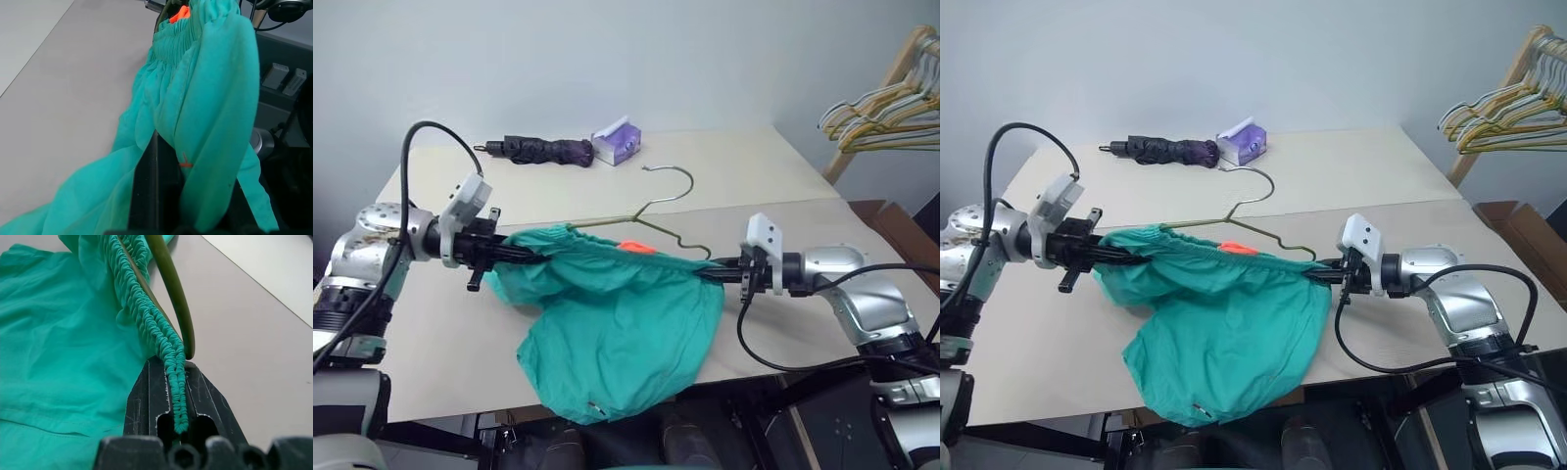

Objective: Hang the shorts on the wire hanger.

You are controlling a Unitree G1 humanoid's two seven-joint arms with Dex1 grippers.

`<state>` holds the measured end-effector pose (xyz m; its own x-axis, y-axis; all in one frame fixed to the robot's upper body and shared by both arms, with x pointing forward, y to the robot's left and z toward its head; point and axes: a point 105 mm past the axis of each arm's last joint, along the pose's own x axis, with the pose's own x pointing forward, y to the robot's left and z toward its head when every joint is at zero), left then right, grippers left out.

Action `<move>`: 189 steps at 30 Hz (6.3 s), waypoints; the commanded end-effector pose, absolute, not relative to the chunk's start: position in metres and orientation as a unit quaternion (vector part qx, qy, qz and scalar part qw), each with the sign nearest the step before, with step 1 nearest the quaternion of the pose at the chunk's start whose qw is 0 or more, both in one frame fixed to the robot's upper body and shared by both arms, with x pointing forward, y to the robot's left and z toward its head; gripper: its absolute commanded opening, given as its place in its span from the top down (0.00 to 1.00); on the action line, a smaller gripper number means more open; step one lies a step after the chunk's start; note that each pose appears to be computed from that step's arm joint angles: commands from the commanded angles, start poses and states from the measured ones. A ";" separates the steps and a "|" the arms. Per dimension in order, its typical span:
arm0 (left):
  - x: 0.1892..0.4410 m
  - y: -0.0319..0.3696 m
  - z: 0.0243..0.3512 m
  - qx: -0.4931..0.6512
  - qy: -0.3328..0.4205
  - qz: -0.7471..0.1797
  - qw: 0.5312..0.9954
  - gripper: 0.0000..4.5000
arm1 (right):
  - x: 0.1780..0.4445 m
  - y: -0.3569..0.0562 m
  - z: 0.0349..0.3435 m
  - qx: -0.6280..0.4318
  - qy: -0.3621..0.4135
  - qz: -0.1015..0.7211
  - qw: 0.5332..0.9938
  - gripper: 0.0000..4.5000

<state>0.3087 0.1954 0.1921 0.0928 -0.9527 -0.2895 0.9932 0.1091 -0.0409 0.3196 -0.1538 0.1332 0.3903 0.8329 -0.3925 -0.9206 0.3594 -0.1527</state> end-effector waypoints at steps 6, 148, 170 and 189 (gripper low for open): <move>0.323 0.198 0.213 0.083 0.057 -0.620 0.779 1.00 | 0.314 -0.174 0.142 -0.166 0.143 0.497 0.840 0.57; 0.354 0.158 0.217 0.367 0.138 -0.675 0.625 0.99 | 0.309 -0.108 0.119 0.075 0.146 0.498 0.852 0.01; 0.353 0.159 0.211 0.366 0.135 -0.678 0.623 0.99 | 0.319 -0.116 0.118 0.065 0.142 0.456 0.876 0.28; 0.348 0.162 0.208 0.363 0.137 -0.682 0.620 0.99 | 0.334 -0.091 0.095 0.055 0.204 0.468 0.858 0.36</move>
